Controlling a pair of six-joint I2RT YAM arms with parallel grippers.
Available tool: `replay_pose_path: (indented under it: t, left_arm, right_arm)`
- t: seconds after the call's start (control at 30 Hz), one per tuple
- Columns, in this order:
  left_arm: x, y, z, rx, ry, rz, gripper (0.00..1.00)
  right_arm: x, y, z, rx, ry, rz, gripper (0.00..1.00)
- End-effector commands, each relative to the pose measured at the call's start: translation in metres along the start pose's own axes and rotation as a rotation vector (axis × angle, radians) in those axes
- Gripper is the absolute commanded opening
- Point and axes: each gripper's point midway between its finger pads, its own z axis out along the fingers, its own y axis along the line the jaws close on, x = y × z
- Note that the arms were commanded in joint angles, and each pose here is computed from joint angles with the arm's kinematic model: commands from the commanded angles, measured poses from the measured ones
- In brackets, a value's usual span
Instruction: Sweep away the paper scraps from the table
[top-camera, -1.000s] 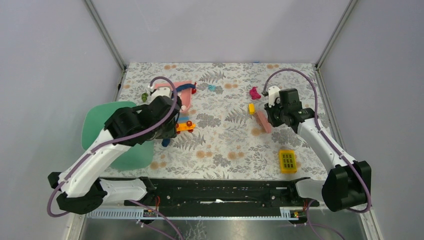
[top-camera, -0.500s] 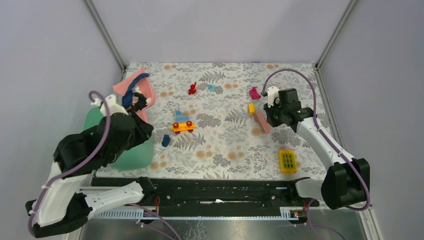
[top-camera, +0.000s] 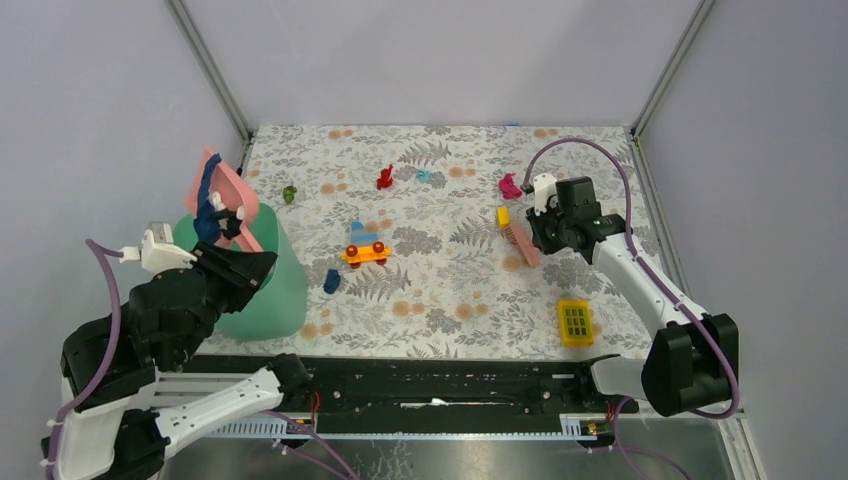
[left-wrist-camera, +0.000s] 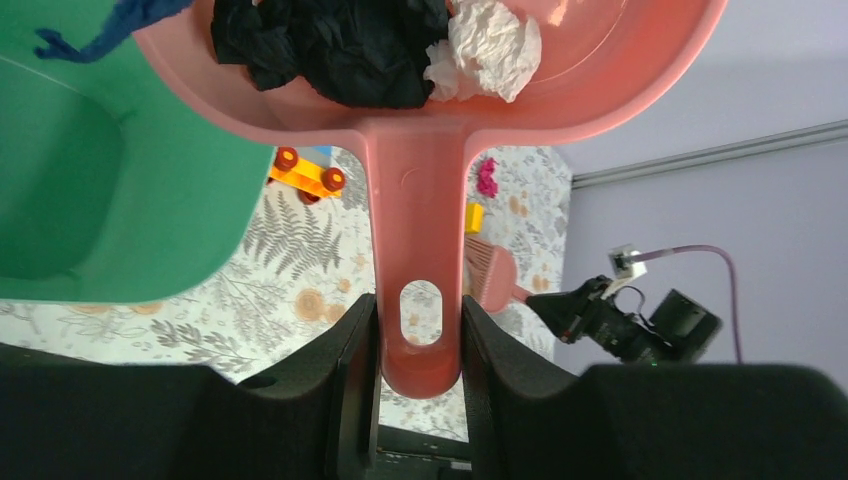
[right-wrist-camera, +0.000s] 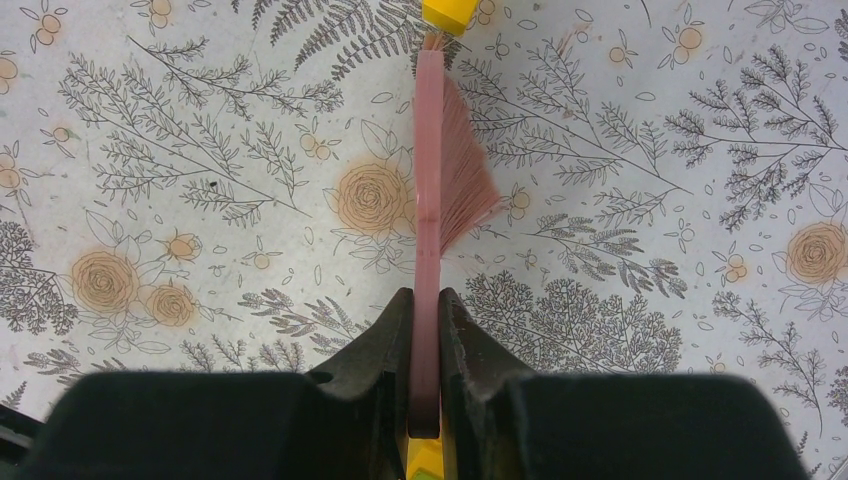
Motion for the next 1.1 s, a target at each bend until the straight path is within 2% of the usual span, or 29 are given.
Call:
replay_pose_path:
  t: [0.0, 0.27, 0.53, 0.87, 0.97, 1.07]
  left_arm:
    - [-0.007, -0.023, -0.002, 0.104, -0.018, -0.169, 0.0]
    - [-0.006, -0.016, -0.009, 0.257, 0.039, -0.464, 0.0]
    - [-0.012, -0.024, -0.009, 0.323, 0.043, -0.569, 0.0]
    - [-0.025, -0.024, -0.007, 0.356, 0.006, -0.774, 0.0]
    - [-0.019, -0.024, -0.002, 0.349, 0.028, -0.876, 0.0]
    - [-0.017, -0.035, -0.001, 0.432, 0.052, -0.991, 0.0]
  right_arm:
    - [0.024, 0.011, 0.008, -0.063, 0.079, 0.015, 0.0]
    - [0.026, 0.014, 0.007, -0.074, 0.085, 0.016, 0.0]
    - [0.028, 0.015, 0.003, -0.073, 0.083, 0.014, 0.0]
    - [0.029, 0.016, 0.0, -0.079, 0.077, 0.017, 0.0]
    - [0.029, 0.017, 0.001, -0.079, 0.078, 0.017, 0.0]
    - [0.03, 0.017, 0.001, -0.082, 0.083, 0.016, 0.0]
